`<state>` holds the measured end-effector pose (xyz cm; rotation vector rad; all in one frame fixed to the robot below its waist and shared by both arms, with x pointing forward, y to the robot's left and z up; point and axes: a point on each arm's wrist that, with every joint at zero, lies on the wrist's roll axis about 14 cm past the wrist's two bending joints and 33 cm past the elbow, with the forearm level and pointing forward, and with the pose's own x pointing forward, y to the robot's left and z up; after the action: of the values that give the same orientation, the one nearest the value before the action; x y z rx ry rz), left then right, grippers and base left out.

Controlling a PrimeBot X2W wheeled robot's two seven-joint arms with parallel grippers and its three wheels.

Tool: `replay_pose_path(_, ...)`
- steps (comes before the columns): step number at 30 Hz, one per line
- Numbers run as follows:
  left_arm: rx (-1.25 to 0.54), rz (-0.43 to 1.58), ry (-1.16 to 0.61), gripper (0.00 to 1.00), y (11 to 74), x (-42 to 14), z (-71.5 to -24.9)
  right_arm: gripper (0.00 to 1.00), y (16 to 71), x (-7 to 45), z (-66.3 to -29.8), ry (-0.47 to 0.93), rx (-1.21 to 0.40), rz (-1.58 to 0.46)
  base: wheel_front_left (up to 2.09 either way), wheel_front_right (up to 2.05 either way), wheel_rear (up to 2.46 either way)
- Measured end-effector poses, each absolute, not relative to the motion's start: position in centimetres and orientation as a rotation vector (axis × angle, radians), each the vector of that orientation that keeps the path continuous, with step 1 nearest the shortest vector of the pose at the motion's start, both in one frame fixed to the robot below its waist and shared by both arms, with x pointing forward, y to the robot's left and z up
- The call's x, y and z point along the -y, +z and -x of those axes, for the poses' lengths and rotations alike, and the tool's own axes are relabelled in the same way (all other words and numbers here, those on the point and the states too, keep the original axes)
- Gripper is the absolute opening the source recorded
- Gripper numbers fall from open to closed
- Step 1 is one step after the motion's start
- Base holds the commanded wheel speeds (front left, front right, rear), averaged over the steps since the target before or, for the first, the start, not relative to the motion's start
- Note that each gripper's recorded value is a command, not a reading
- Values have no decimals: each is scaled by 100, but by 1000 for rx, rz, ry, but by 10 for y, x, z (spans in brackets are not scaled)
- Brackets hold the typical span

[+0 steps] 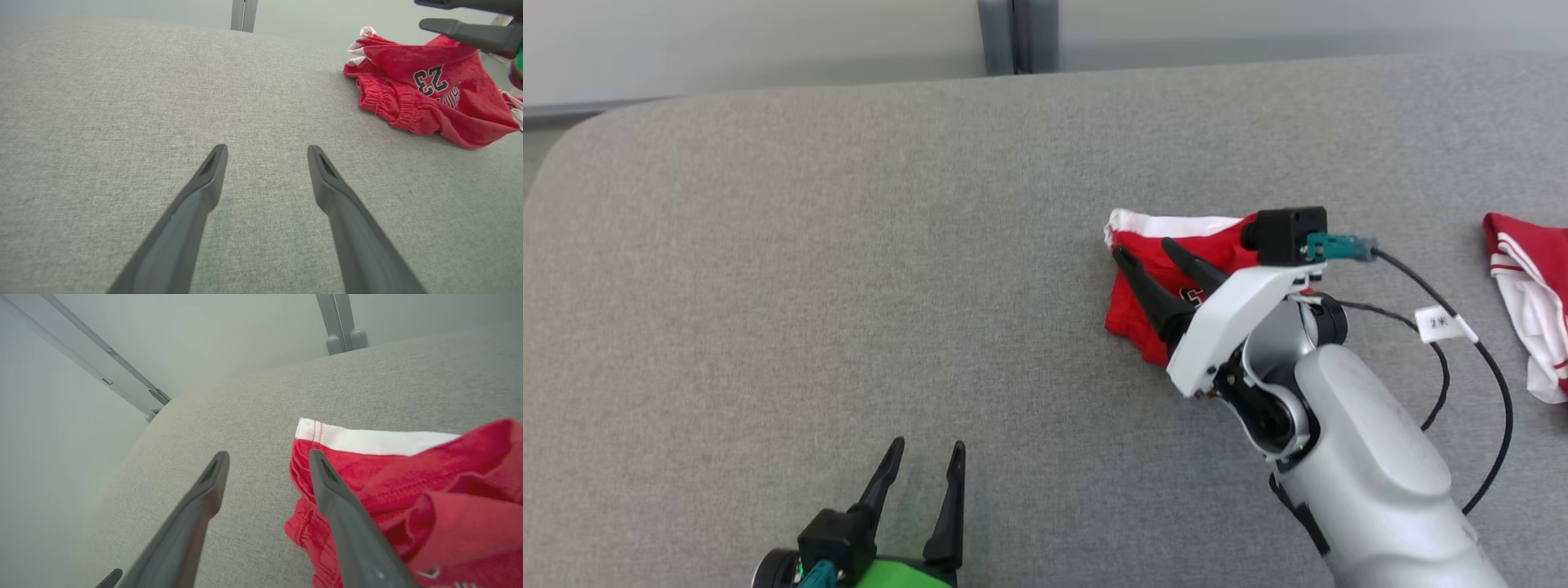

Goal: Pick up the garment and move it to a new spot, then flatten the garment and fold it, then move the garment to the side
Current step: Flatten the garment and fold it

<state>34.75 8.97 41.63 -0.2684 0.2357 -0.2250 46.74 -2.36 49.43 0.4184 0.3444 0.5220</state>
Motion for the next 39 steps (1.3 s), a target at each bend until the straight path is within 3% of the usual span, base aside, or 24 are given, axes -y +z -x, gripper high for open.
replay_pose_path(5, -234, 264, -206, 100, 418, -94, -334, 100, 529, 50, -439, 528, -196, -254, 0, 0, 0)
replay_pose_path(13, -181, 263, -231, 100, 436, -88, -319, 100, 536, 190, -387, 221, -51, -52, 0, 0, 0)
replay_pose_path(19, -145, 250, -218, 100, 445, -92, -315, 100, 513, 258, -346, 40, 1, 43, 0, 0, 0)
replay_pose_path(23, -127, 239, -179, 100, 448, -104, -311, 100, 490, 278, -325, -22, -24, 77, 0, 0, 0)
replay_pose_path(31, -105, 233, -110, 100, 452, -126, -310, 100, 495, 276, -326, -58, 11, 67, 0, 0, 0)
replay_pose_path(32, -104, 231, -109, 100, 452, -126, -310, 49, 494, 272, -327, -55, 13, 51, 0, 0, 0)
replay_pose_path(33, -107, 229, -108, 100, 452, -127, -310, 49, 493, 268, -330, -44, 11, 39, 0, 0, 0)
replay_pose_path(34, -108, 227, -107, 100, 451, -127, -311, 0, 492, 265, -333, -34, 8, 37, 0, 0, 0)
replay_pose_path(39, -113, 219, -124, 100, 450, -124, -318, 0, 519, 247, -379, 57, 73, 62, 0, 0, 0)
